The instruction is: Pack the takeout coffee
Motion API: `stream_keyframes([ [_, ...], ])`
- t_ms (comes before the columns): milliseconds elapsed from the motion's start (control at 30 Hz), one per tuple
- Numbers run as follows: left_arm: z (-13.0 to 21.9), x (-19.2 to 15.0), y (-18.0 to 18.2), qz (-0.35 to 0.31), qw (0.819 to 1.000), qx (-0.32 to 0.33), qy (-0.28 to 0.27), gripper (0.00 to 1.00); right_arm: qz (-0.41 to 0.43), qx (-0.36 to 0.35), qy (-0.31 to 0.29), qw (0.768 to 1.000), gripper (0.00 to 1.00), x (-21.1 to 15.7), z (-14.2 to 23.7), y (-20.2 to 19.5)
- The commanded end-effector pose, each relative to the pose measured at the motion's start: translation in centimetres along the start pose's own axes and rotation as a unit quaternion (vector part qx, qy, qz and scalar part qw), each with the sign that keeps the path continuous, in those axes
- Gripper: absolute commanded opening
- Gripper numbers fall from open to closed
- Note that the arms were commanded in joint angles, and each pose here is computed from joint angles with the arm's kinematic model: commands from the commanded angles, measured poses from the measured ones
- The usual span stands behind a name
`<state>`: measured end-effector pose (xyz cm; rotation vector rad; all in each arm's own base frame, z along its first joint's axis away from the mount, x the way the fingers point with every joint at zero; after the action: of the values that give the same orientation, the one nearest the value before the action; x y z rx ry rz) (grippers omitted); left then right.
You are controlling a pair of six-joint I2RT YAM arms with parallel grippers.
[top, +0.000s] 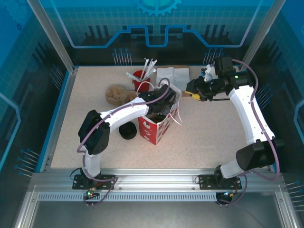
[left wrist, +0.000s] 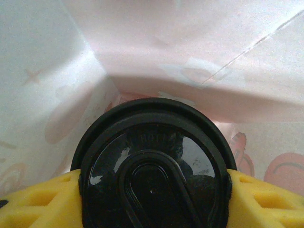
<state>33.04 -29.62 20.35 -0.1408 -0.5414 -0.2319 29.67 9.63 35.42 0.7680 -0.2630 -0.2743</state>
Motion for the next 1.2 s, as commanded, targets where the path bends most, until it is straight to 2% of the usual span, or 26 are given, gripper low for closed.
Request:
stream_keyframes([
  [0,-3.3,-3.6,0.1,-0.002,0.994,-0.004,0.111,0.63,-0.038,-0.016,0.008,0.999,0.43,-1.2,-0.2,0.0],
  [200,-1.6,-1.3,-0.4,0.002,0.997,-0.015,0.08,0.65,-0.053,-0.018,-0.004,0.998,0.46,-1.0,-1.0,1.0],
  [600,0.2,1.3,-0.9,0.04,0.998,-0.015,0.051,0.73,-0.056,-0.053,0.037,0.996,0.49,-1.5,-1.7,1.4],
  [1167,1.1,1.6,-1.4,0.05,0.998,-0.011,0.033,0.74,-0.084,-0.04,0.046,0.995,0.47,-1.7,-4.7,0.1],
])
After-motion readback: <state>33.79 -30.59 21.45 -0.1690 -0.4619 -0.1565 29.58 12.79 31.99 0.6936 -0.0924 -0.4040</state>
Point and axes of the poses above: each hand's point on the last joint's axis, 136 mm out from that joint toward the fingers, its own z axis back along the fingers, its own y axis along the line the jaws close on, x = y × z, the point moved 9 cm from there along z, back along the fingers, and after that the axes turned 2 degrees about -z, right-handed, at the moved point
